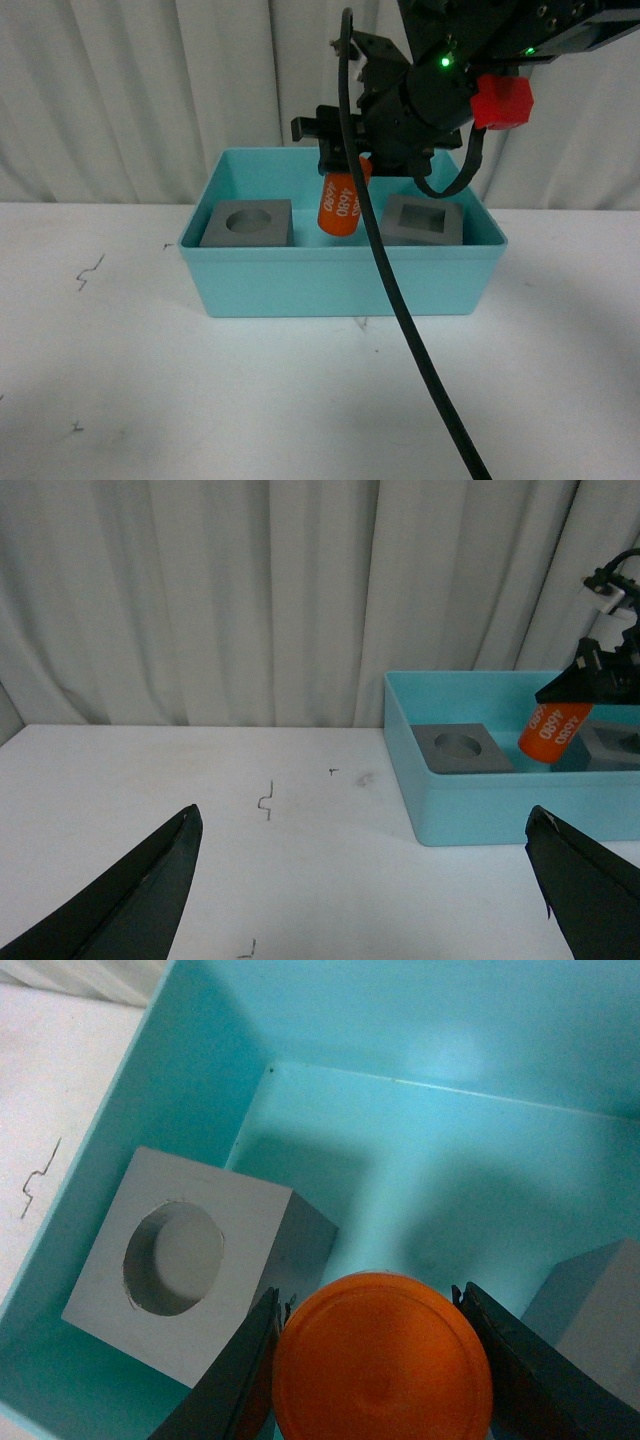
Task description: Place gray and orange parts in blue box
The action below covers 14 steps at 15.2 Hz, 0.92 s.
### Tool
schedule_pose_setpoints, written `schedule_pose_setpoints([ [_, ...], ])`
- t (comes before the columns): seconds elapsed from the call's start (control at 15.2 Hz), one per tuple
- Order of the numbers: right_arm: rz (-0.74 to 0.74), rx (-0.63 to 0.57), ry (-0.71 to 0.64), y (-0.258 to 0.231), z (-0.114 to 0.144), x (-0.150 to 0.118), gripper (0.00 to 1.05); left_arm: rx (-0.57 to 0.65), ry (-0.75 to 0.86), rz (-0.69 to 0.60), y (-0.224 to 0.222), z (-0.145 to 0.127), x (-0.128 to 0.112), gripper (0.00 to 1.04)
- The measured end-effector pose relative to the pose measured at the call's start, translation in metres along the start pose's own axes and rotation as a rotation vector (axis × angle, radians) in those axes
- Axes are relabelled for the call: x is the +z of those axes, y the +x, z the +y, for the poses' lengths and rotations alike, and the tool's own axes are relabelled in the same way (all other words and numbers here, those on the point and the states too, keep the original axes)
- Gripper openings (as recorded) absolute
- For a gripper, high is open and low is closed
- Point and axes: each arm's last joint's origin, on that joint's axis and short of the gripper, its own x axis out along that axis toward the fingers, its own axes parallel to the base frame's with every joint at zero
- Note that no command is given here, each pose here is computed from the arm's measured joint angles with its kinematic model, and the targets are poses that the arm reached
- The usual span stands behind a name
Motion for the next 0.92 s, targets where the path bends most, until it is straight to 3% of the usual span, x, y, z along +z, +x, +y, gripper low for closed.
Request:
schedule_pose_setpoints([
  [0.33, 0.066, -0.028, -0.006, 0.019, 0.002, -0.014, 0.48, 0.000, 0.000, 0.000, 0.000, 0.000, 0.000, 0.98],
  [0.66, 0.012, -0.028, -0.024, 0.007, -0.001, -0.007, 1.00, 0.000, 0.000, 0.000, 0.000, 0.000, 0.000, 0.98],
  [0.79, -0.072, -0.020, -0.032, -0.024, 0.004, 0.007, 0.98, 0.000, 0.000, 0.000, 0.000, 0.000, 0.000, 0.98],
  [0.92, -0.255, -0.047, -0.049, -0.080, 0.006, 0.031, 0.98, 0.000, 0.000, 0.000, 0.000, 0.000, 0.000, 0.98],
])
